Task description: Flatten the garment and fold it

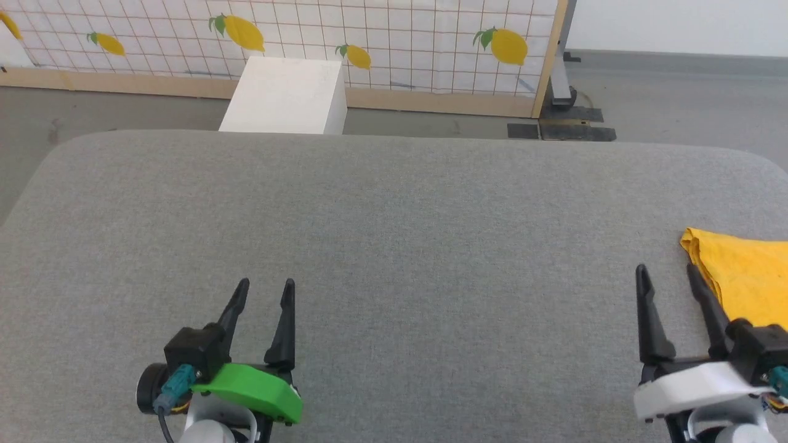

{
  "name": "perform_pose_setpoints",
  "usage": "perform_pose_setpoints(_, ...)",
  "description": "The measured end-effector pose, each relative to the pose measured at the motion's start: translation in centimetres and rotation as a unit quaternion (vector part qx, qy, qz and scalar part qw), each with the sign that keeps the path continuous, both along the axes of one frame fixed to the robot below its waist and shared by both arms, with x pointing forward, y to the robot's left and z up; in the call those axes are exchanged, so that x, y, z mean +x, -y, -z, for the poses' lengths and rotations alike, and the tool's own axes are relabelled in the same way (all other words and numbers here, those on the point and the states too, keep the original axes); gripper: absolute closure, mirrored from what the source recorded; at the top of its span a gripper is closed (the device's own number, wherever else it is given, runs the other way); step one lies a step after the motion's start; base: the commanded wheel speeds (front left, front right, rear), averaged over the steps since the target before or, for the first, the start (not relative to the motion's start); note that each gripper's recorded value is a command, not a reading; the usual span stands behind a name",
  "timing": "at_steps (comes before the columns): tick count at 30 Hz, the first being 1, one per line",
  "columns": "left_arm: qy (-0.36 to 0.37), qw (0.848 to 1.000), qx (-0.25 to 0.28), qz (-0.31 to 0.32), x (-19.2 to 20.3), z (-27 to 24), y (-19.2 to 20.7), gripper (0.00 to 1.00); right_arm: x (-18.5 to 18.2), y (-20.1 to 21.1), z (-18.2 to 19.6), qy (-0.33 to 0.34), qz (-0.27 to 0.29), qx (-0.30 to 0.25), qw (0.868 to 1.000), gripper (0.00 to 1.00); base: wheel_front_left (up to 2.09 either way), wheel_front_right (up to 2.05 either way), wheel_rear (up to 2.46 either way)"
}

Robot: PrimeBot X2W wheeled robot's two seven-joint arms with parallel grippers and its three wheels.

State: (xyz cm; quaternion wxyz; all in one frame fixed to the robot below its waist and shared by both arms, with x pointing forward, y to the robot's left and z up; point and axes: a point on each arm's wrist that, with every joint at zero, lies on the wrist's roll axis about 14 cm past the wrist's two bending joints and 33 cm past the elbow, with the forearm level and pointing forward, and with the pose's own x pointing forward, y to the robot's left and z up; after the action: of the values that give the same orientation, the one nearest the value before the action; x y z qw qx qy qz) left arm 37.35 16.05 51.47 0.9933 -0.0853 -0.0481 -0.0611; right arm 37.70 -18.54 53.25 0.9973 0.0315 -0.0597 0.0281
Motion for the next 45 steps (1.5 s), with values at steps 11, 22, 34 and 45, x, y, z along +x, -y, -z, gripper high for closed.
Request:
perform_pose_setpoints(11,-0.015,1.0,-0.007,-0.001,-0.1,1.0,0.3,0.0,-0.6,0.0,1.2,-0.016,0.0,0.009,1.0,0.0,0.0,0.0,0.0)
perform_pose_setpoints(22,-0.02,1.0,-0.009,0.0,0.0,1.3,0.2,1.0,-0.6,0.1,1.3,-0.017,0.002,0.009,1.0,1.0,0.0,0.0,0.0)
perform_pose_setpoints(34,-0.02,1.0,-0.005,0.001,0.1,1.2,0.3,1.0,-0.7,0.1,1.4,-0.022,0.001,0.008,1.0,1.0,0.0,0.0,0.0)
perform_pose_setpoints(45,-0.02,1.0,0.005,-0.001,0.2,0.8,0.2,1.0,-0.7,-0.1,1.5,-0.027,-0.002,0.003,1.0,1.0,0.0,0.0,0.0)
